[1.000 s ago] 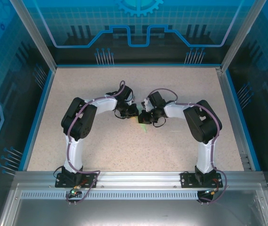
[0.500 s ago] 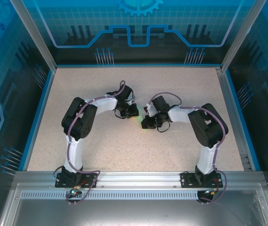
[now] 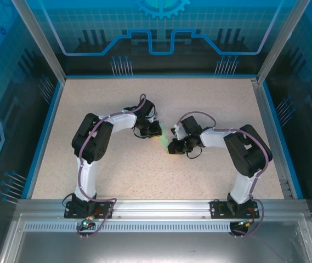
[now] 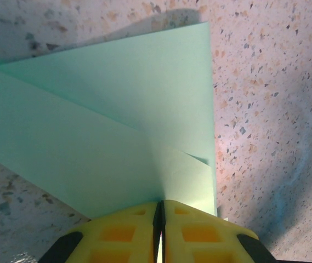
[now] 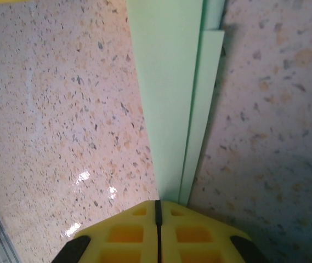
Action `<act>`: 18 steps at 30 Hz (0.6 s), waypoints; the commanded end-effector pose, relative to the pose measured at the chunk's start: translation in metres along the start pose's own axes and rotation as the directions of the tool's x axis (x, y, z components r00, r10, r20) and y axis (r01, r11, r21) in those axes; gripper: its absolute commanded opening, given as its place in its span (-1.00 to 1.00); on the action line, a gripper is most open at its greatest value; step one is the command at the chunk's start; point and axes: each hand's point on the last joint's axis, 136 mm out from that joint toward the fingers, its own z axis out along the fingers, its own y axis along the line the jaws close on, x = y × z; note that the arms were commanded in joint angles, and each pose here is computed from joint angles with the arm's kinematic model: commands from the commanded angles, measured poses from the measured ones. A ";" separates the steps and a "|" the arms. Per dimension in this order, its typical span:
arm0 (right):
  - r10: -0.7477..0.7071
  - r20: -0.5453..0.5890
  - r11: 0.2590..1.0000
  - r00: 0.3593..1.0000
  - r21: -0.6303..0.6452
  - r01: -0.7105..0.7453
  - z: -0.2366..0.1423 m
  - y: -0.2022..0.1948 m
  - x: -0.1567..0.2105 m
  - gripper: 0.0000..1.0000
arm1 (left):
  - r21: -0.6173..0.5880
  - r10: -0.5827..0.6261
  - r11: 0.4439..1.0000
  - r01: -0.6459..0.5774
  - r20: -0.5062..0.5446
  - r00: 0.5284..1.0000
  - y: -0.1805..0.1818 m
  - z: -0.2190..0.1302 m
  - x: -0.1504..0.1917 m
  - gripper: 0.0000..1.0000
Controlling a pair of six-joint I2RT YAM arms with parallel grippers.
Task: Fold a paper plane with a square sheet of paper (pick it up from the middle)
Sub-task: Fold the wing for the fifth time at the center of the table.
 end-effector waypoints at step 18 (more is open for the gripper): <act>0.048 0.198 0.961 0.979 0.259 -0.099 -0.092 -0.025 -0.023 -0.03 | -0.058 0.042 0.998 -0.040 0.033 0.999 -0.005 -0.024 -0.021 -0.54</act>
